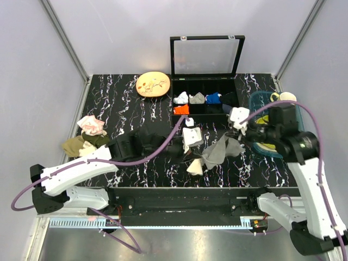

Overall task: Roll the underwear
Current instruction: Flatten out the underwear at the center of the board.

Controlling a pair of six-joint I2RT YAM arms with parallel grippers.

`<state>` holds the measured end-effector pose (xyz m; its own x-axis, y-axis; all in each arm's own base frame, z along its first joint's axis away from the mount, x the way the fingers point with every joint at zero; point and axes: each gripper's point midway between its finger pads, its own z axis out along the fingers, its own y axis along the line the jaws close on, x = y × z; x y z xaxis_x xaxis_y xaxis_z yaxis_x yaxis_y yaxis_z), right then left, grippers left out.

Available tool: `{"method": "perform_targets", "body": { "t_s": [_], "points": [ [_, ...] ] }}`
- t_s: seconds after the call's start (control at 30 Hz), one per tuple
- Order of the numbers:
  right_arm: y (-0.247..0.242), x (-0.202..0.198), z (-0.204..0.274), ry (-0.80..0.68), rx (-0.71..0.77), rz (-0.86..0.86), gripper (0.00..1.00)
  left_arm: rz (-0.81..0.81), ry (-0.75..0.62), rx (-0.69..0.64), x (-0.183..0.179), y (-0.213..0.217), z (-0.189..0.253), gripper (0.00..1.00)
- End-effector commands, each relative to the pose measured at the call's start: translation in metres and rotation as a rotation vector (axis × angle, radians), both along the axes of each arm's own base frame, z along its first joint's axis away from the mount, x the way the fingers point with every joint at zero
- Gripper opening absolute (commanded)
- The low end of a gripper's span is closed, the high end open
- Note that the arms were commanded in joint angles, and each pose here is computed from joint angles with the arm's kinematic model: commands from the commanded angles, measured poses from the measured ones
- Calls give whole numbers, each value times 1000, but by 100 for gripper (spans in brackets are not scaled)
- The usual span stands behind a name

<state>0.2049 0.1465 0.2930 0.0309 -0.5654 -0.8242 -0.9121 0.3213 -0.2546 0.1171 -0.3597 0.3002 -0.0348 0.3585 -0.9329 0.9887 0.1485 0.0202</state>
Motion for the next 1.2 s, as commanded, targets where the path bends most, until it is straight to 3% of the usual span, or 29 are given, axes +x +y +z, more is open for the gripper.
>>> {"method": "perform_targets", "body": {
  "t_s": [0.0,0.1,0.23,0.27,0.3,0.33,0.43,0.5,0.6,0.67,0.73,0.8,0.87,0.9,0.93,1.03,1.1,1.17],
  "points": [
    [-13,-37,35,-51,-11,4,0,-224,232,-95,-62,-1,40,0],
    [-8,-43,45,-42,28,20,0,-241,272,-135,-73,7,44,0],
    [9,-18,11,79,69,31,0,-93,382,-188,-56,29,16,0],
    [19,4,2,120,100,24,2,13,451,-154,-35,41,-26,0],
    [24,15,-7,156,111,20,6,57,445,-240,-23,49,-17,0],
    [30,27,-19,201,121,15,6,165,546,-256,-10,58,-34,0],
    [49,101,-49,296,145,-107,2,574,682,-317,70,111,-95,0],
    [56,137,-92,388,76,-189,3,736,697,-331,101,134,-119,0],
    [52,178,-114,423,25,-319,14,937,667,-347,159,166,-133,0],
    [44,190,-116,400,-7,-378,32,1036,686,-309,192,179,-153,12],
    [34,188,-118,355,-48,-380,39,1066,690,-262,222,182,-157,21],
    [26,171,-113,313,-60,-367,52,1051,715,-220,227,180,-160,26],
    [29,143,-99,248,-58,-219,64,1037,685,-194,230,180,-150,39],
    [31,120,-114,279,-80,-132,66,1028,651,-178,230,182,-146,41],
    [37,82,-118,287,-94,76,66,1019,631,-176,228,184,-140,42],
    [45,17,-155,294,-153,388,66,963,540,-174,216,186,-109,43],
    [41,-8,-187,285,-208,481,65,939,452,-162,203,194,-84,43],
    [53,-5,-200,180,-268,520,65,943,382,-140,193,205,-71,46]
  ]
}}
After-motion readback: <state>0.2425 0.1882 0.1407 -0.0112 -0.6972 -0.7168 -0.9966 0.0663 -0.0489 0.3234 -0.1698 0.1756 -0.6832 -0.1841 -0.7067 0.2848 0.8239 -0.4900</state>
